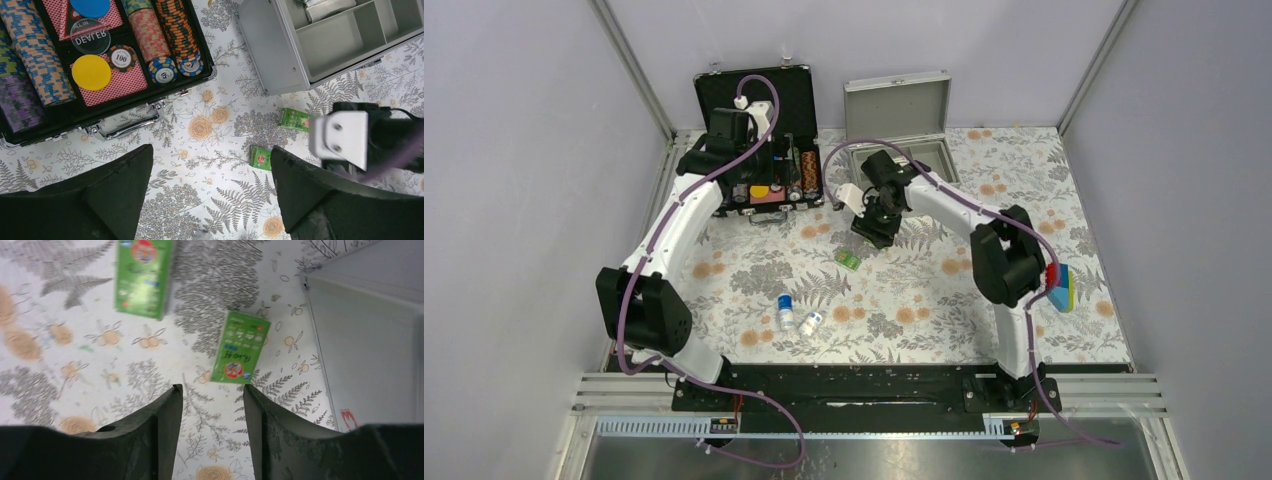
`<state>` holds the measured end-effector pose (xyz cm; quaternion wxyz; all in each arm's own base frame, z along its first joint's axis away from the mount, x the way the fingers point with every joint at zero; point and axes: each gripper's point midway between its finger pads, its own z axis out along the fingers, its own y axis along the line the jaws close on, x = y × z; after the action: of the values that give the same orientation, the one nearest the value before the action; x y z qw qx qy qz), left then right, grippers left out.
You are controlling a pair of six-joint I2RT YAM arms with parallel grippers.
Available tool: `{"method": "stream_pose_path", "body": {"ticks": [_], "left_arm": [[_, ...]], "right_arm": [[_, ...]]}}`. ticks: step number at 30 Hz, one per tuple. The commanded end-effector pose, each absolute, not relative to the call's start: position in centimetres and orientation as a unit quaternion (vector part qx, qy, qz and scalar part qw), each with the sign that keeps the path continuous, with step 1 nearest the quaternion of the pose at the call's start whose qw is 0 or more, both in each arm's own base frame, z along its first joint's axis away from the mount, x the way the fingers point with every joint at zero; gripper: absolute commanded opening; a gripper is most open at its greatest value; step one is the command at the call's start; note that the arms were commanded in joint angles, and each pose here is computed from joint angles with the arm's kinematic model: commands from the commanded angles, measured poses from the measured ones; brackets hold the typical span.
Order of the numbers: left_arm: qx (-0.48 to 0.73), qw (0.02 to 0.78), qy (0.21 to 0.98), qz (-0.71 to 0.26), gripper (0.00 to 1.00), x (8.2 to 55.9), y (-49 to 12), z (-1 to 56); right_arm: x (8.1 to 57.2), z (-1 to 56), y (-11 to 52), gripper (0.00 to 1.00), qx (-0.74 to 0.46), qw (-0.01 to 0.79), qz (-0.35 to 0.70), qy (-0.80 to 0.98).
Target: Organize the medicine kit
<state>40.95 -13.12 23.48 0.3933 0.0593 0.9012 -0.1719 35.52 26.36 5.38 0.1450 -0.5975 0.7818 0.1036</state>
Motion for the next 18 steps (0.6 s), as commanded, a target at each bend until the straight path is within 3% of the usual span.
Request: {"method": "stream_pose_path", "body": {"ticks": [1, 6, 18], "left_arm": [[0.062, 0.418, 0.886, -0.19, 0.86, 40.8, -13.5, 25.6], [0.061, 0.416, 0.887, -0.192, 0.86, 40.6, -13.5, 25.6], [0.058, 0.414, 0.887, -0.195, 0.86, 40.1, -13.3, 25.3]], "right_arm": [[32.9, 9.9, 28.7, 0.57, -0.671, 0.201, 0.163, 0.694], [32.1, 8.7, 28.7, 0.59, -0.73, 0.231, 0.164, 0.622], [37.2, 5.3, 28.0, 0.55, -0.702, 0.173, 0.078, 0.686]]}}
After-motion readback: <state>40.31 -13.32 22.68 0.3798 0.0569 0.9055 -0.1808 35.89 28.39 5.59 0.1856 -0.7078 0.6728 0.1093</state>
